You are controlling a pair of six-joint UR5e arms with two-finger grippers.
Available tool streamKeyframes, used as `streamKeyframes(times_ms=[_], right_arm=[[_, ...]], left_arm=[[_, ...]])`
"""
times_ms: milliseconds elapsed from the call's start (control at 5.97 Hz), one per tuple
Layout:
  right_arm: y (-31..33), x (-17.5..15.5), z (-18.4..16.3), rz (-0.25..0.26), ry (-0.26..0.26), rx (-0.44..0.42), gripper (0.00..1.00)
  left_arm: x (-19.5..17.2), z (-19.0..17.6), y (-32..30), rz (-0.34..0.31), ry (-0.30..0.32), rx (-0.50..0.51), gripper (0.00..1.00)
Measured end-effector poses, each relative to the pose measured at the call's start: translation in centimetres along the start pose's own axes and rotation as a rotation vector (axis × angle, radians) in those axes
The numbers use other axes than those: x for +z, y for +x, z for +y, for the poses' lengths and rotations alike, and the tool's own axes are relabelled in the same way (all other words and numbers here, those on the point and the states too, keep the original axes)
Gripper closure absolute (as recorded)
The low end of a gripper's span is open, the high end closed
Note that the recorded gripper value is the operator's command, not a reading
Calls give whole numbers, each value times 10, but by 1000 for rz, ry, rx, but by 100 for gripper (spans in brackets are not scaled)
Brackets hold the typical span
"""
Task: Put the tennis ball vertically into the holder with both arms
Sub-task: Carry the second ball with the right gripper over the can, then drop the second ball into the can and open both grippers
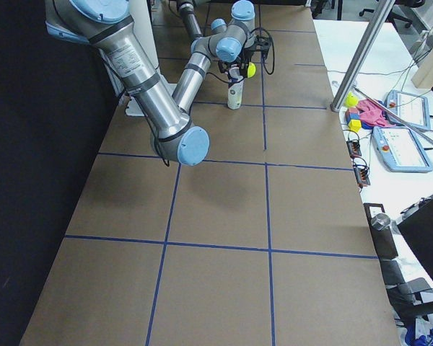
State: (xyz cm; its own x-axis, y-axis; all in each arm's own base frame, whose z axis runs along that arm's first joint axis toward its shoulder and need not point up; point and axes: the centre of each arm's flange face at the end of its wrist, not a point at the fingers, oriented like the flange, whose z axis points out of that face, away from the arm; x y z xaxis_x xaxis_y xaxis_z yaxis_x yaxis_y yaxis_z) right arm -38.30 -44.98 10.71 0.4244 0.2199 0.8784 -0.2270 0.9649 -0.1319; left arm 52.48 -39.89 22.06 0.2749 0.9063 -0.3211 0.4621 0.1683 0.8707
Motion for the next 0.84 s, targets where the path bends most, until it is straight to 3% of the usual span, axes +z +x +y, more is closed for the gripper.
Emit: streamKeyframes(times_ms=[503, 670, 838], right_arm=[[-31, 33, 38, 11, 8, -10, 100], [-43, 40, 37, 18, 9, -9, 88], [-51, 47, 35, 25, 9, -7, 23]], left_arm=[[-1, 0, -1, 0, 1, -1, 10], [-1, 0, -1, 0, 1, -1, 10], [-1, 0, -1, 0, 0, -1, 10]])
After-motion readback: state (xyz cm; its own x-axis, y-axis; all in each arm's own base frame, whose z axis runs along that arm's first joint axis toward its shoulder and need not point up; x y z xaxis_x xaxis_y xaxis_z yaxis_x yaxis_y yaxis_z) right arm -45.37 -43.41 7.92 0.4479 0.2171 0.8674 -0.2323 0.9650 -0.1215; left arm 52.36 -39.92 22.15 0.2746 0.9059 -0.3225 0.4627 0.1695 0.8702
